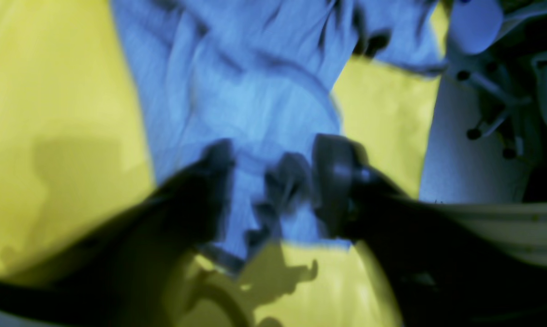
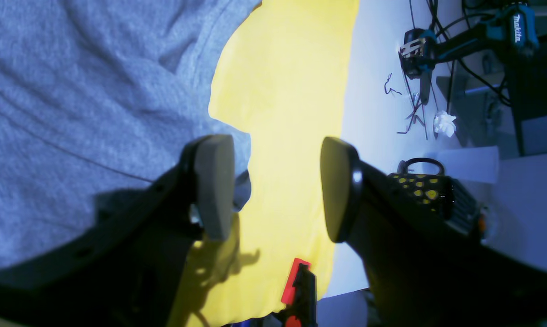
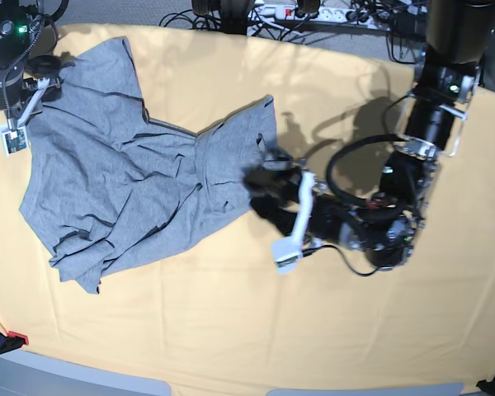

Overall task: Layout the t-shirt on the table in an organized manner, then fold the t-shirt properly
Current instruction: 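Close the left gripper on the bunched grey sleeve, then drag the sleeve outward with the left gripper to unfold the shirt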

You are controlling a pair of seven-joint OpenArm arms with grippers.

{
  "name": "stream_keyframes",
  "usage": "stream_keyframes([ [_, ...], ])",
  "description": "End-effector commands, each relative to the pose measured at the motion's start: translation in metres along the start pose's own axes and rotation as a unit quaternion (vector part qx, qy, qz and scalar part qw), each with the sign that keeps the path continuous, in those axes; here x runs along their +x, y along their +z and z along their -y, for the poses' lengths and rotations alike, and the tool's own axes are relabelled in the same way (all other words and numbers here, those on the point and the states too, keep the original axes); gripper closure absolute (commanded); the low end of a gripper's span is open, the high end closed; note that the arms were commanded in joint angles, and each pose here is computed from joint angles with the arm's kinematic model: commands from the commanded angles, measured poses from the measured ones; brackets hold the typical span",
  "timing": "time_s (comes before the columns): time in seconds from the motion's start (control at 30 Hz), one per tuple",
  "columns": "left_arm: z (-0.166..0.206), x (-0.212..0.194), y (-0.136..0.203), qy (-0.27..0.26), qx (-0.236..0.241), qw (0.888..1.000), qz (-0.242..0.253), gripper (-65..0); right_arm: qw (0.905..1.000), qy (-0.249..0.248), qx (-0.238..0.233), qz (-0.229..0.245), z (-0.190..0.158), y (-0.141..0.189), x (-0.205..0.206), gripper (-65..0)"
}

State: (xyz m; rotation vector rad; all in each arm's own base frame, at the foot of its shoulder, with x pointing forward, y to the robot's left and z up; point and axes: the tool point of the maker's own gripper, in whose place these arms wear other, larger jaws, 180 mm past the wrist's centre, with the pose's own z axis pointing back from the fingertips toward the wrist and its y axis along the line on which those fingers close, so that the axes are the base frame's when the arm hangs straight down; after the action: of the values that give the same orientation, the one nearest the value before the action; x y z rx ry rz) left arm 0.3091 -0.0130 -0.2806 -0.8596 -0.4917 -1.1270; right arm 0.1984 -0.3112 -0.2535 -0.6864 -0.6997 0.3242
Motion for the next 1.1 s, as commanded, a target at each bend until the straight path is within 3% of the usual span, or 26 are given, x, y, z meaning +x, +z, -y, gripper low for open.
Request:
stream_keyframes([
  [0.0,0.001,0.018,0.001,-0.021,0.004,1.000,0.016,-44.8,0.9998,0.006,-0.013,0.016,0.008,0.002,0.008,-32.5],
  [0.23,-0.007,0.025,-0.018,-0.038,0.038,0.999,0.009,-44.4,0.9998,0.008,-0.013,0.016,0.008,0.002,0.008,-32.5],
  [0.3,-0.010,0.021,-0.019,-0.037,0.045,0.998,0.006,-40.4,0.9998,0.008,-0.013,0.016,0.008,0.002,0.008,-32.5],
  [0.43,-0.006,0.005,-0.028,-0.015,0.034,0.999,-0.001,-23.3,0.9997,0.008,-0.013,0.016,0.008,0.002,0.008,-32.5],
  [0.57,-0.003,-0.001,-0.032,-0.008,0.028,1.000,-0.002,-0.9,0.9997,0.008,-0.013,0.017,0.008,0.002,0.008,-32.5],
  [0.87,-0.009,0.016,-0.011,-0.030,0.031,0.999,-0.010,0.0,0.9997,0.016,-0.008,0.017,0.007,0.002,0.008,-32.5],
  [1.07,-0.010,0.031,0.024,-0.029,0.017,0.999,0.026,0.0,0.9997,0.016,-0.008,0.016,0.007,0.002,0.008,-32.5],
])
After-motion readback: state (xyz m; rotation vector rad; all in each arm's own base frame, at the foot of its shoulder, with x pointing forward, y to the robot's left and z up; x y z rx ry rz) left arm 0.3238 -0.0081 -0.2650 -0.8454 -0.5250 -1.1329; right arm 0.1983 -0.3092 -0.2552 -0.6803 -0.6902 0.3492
